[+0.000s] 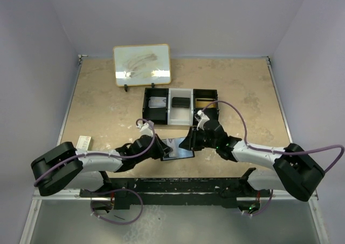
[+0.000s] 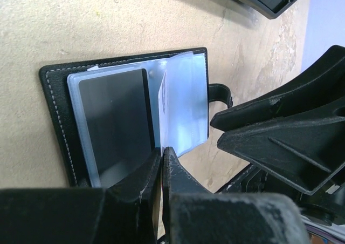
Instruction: Take the credit cards out of the card holder
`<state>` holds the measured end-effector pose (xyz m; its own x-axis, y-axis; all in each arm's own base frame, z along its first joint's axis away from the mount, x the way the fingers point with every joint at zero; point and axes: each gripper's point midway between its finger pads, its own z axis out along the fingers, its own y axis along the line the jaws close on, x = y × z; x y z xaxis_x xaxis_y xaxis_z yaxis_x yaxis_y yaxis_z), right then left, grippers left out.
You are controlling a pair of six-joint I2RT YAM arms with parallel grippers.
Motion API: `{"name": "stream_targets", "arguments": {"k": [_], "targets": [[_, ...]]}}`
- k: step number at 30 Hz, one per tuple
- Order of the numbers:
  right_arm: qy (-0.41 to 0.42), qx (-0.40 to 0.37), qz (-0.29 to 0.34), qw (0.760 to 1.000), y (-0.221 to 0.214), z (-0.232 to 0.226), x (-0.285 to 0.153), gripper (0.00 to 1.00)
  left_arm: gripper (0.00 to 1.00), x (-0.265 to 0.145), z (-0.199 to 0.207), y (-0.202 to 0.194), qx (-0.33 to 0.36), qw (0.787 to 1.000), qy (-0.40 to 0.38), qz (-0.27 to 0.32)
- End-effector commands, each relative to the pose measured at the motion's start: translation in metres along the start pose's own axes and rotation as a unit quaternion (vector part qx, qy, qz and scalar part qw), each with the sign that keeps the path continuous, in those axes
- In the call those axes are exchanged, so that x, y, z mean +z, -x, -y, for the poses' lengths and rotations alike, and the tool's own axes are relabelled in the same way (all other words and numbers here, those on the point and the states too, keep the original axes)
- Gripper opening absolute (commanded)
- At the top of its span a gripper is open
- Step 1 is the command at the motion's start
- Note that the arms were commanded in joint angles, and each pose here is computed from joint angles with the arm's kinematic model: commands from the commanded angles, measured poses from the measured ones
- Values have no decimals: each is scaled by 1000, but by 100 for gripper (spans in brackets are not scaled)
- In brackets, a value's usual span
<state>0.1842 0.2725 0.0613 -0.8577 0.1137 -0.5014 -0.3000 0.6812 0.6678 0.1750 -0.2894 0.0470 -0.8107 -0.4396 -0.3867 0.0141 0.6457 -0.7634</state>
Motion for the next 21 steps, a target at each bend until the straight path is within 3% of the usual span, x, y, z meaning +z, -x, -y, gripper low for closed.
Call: {"name": "stream_targets", "arguments": {"k": [1,14,21], "targets": [[49,-24,7,998,15,-29,5,34,0,-5,0,6,23,1000,13,8],[81,-31,-11,996,12,-57,25,33,0,-19,-8,14,28,999,33,25],[26,-21,-19,999,13,-42,45,31,0,-27,-3,20,25,999,25,36]]}}
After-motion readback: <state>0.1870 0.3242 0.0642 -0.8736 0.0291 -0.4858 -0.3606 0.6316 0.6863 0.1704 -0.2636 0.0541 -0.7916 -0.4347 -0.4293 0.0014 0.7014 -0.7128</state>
